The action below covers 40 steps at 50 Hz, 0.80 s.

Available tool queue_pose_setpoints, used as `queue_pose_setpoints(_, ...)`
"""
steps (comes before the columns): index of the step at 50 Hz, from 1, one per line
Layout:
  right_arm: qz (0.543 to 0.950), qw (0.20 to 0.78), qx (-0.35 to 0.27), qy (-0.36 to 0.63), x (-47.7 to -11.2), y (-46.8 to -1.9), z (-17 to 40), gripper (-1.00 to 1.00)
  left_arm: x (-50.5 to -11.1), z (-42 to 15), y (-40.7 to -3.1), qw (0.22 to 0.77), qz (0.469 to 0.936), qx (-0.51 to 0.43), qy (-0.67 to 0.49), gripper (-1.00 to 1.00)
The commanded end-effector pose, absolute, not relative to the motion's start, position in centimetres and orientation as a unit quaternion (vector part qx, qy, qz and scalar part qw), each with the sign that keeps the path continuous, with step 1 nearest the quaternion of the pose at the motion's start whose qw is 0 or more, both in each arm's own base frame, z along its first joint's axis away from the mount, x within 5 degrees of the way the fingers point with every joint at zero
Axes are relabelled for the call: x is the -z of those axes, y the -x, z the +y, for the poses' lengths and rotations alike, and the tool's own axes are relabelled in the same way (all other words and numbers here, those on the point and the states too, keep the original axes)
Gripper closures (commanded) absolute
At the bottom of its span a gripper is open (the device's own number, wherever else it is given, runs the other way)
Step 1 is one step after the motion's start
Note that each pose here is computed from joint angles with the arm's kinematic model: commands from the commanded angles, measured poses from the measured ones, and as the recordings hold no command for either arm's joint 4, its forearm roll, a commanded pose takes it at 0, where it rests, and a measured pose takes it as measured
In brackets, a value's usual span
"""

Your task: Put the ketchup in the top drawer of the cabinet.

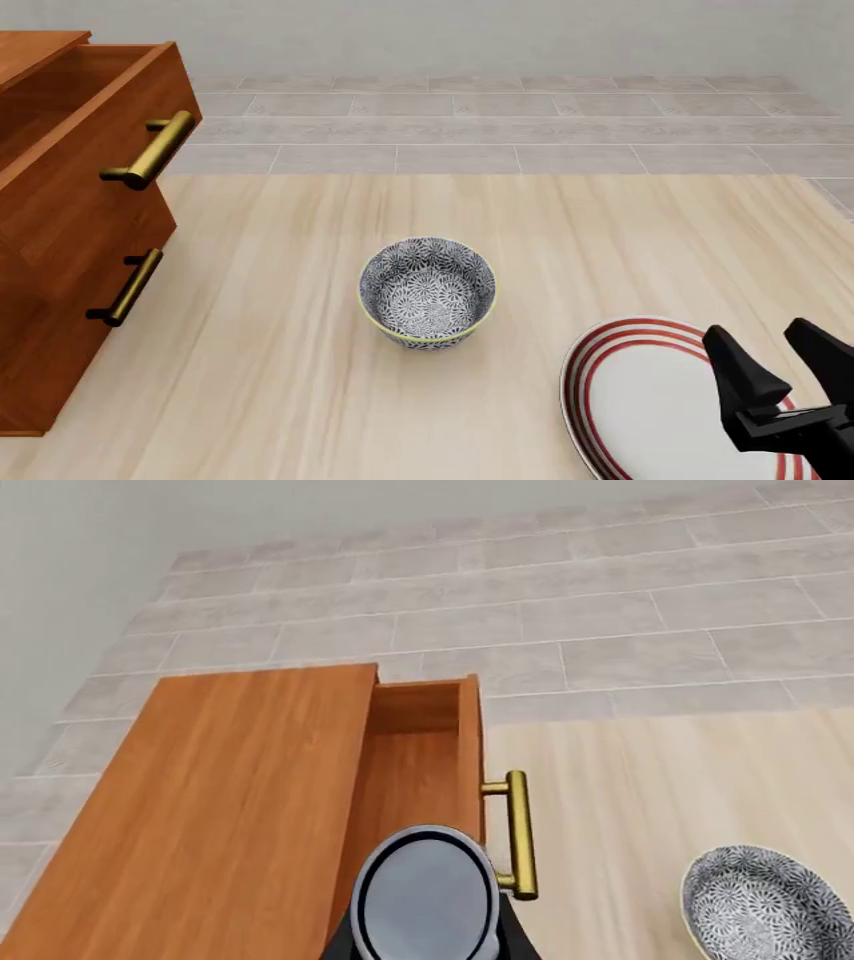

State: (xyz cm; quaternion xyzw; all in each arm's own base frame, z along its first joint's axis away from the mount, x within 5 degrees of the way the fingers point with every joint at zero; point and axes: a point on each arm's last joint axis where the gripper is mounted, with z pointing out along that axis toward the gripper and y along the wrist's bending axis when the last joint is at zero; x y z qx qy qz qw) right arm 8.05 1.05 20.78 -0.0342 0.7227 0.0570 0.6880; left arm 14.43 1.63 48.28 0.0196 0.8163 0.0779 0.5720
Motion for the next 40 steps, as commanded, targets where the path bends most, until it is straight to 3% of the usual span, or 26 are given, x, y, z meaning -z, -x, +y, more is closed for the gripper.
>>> queue_pose_setpoints(1, 0.723, 0.688, -0.057, 0.035, -20.8, -8.1, 1.1, -1.00, -47.2, 2.3, -15.8, 0.564, 0.819, -0.100, -0.026, 1.00)
queue_pose_setpoints(40, 0.728, 0.683, -0.058, 0.038, -20.7, -8.3, 1.1, -1.00, -44.8, 3.5, -18.7, 0.545, 0.831, -0.110, -0.009, 1.00)
